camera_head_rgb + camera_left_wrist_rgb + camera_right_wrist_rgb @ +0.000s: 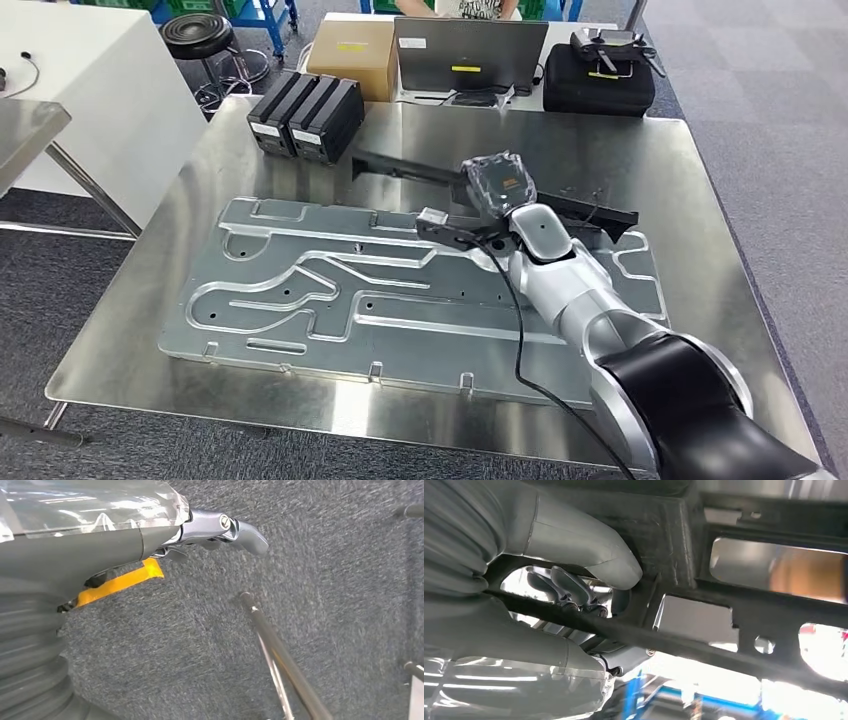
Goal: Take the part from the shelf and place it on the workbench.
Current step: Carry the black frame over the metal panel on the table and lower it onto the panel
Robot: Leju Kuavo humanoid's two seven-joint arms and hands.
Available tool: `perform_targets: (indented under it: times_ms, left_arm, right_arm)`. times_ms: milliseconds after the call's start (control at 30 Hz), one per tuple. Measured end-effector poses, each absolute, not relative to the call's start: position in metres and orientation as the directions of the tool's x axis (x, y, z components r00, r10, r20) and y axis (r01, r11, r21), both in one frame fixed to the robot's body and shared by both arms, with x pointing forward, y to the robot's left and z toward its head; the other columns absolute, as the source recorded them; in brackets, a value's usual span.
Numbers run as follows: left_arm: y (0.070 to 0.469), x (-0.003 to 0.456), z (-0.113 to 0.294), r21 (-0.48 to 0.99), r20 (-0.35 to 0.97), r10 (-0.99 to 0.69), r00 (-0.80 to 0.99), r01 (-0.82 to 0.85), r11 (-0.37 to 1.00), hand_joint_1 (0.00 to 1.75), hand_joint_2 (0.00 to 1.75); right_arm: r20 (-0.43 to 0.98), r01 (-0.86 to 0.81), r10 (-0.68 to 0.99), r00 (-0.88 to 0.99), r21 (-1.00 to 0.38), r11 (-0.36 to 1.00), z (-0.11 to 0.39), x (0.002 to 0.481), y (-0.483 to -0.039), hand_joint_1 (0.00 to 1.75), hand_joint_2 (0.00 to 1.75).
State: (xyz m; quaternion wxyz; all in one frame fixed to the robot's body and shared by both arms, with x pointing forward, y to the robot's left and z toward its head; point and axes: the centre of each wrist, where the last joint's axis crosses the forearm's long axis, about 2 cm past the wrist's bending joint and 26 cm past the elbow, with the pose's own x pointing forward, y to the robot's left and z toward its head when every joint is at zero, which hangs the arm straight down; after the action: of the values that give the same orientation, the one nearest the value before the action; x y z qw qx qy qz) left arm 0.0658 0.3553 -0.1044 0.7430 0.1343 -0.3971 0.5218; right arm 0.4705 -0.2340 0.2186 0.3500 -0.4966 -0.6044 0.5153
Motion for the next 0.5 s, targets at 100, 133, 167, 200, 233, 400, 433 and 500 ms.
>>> perform_targets:
  times_ms: [100, 133, 167, 200, 233, 400, 433, 500]
  left_arm:
    - [0.355, 0.066, -0.104, -0.215, 0.73, 0.669, 0.144, -0.88, 0.424, 0.0, 1.75]
    - [0.355, 0.066, -0.104, -0.215, 0.73, 0.668, 0.144, -0.879, 0.425, 0.0, 1.75]
    - [0.355, 0.067, -0.104, -0.216, 0.73, 0.668, 0.144, -0.879, 0.426, 0.0, 1.75]
    - [0.355, 0.067, -0.104, -0.216, 0.731, 0.667, 0.144, -0.878, 0.426, 0.0, 1.75]
    - [0.355, 0.067, -0.104, -0.217, 0.732, 0.667, 0.143, -0.878, 0.427, 0.0, 1.75]
    - [0.355, 0.069, -0.104, -0.219, 0.743, 0.655, 0.137, -0.875, 0.432, 0.0, 1.75]
    - [0.355, 0.07, -0.104, -0.217, 0.745, 0.652, 0.139, -0.875, 0.434, 0.0, 1.75]
    - [0.355, 0.07, -0.104, -0.21, 0.747, 0.649, 0.145, -0.875, 0.437, 0.0, 0.87]
  right_arm:
    - [-0.119, 0.201, 0.951, -0.284, -0.978, -0.063, 0.203, 0.463, -0.228, 1.75, 1.75]
    - [-0.127, 0.197, 0.949, -0.289, -0.978, -0.071, 0.201, 0.463, -0.227, 1.75, 1.75]
    - [-0.132, 0.194, 0.947, -0.293, -0.978, -0.077, 0.201, 0.462, -0.227, 1.75, 1.75]
    - [-0.14, 0.19, 0.944, -0.299, -0.978, -0.085, 0.2, 0.462, -0.226, 1.75, 1.75]
    - [-0.147, 0.186, 0.94, -0.307, -0.978, -0.093, 0.198, 0.461, -0.224, 1.75, 1.75]
    - [-0.171, 0.173, 0.924, -0.342, -0.978, -0.117, 0.191, 0.457, -0.218, 0.0, 0.0]
    - [-0.17, 0.17, 0.922, -0.347, -0.979, -0.117, 0.189, 0.456, -0.218, 0.0, 0.0]
    - [-0.167, 0.159, 0.918, -0.359, -0.98, -0.116, 0.183, 0.453, -0.217, 0.0, 0.0]
